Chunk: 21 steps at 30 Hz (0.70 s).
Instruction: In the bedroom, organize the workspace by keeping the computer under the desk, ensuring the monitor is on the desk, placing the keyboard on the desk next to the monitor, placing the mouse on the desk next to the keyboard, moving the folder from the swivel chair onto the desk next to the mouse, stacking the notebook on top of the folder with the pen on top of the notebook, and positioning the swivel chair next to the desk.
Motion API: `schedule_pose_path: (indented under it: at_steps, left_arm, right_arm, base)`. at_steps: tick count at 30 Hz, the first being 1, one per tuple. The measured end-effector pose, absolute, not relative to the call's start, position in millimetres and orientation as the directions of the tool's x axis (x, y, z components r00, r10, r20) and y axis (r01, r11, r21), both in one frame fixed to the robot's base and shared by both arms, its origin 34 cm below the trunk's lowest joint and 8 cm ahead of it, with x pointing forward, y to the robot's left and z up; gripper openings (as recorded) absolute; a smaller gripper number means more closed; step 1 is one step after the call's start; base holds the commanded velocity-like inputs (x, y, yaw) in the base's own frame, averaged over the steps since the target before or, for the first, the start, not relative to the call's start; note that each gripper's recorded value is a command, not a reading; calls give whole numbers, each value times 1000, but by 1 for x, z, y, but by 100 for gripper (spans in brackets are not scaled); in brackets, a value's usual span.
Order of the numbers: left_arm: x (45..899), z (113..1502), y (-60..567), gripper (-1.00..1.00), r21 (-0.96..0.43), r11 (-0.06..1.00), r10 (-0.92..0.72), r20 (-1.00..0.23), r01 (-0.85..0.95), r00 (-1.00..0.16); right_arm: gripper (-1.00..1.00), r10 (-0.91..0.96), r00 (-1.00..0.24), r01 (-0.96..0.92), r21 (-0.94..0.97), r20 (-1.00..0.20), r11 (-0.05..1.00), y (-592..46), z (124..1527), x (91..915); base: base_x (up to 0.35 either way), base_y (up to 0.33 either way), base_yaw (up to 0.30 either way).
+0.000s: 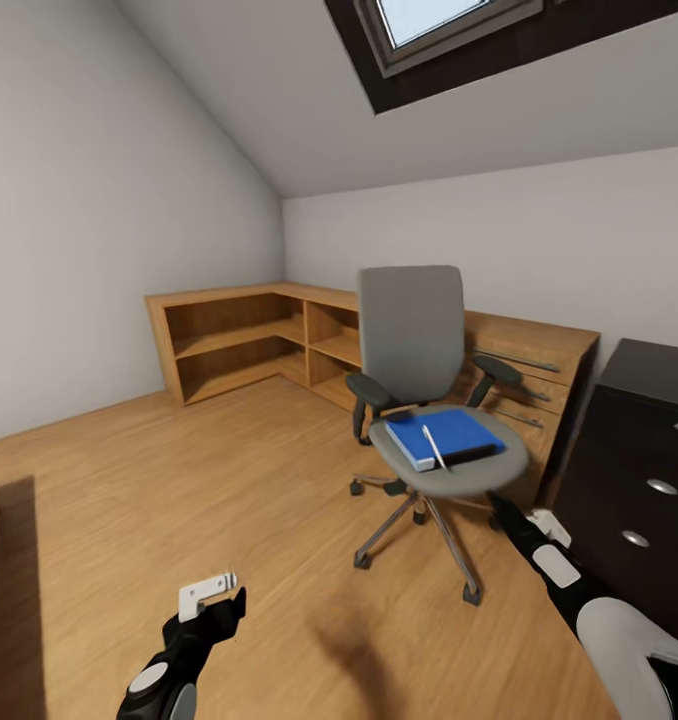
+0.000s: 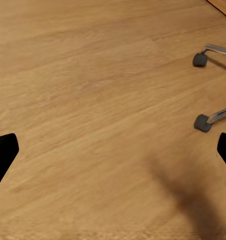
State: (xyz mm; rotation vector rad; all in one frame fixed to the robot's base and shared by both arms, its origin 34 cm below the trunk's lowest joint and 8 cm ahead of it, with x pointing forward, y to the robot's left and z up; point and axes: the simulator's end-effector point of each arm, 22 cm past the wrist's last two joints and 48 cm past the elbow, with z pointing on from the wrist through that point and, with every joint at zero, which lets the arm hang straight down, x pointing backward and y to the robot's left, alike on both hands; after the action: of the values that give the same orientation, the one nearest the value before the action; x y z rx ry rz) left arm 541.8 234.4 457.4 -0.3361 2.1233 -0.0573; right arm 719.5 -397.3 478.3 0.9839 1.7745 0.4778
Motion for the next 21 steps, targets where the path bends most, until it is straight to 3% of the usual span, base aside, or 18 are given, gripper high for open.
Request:
schedule_pose_path:
  at_steps: [7, 15, 21]
  left_arm:
    - [534, 436, 225, 100, -161, 966, -249, -794, -202, -554]
    - [510, 398, 183, 100, -129, 985, -174, -733, -118, -658]
    - [497, 385, 179, 100, -109, 988, -154, -693, -108, -705]
  right_arm:
    - [100, 780, -132, 401, 687, -611, 606, -406, 482, 719]
    - [100, 497, -185, 379, 405, -848, 832, -374, 433, 665]
    - [100, 409, -170, 370, 327, -896, 870, -361, 423, 630]
  base:
    - [-262, -138, 0]
    - [-27, -17, 0]
    - [-1, 0, 0]
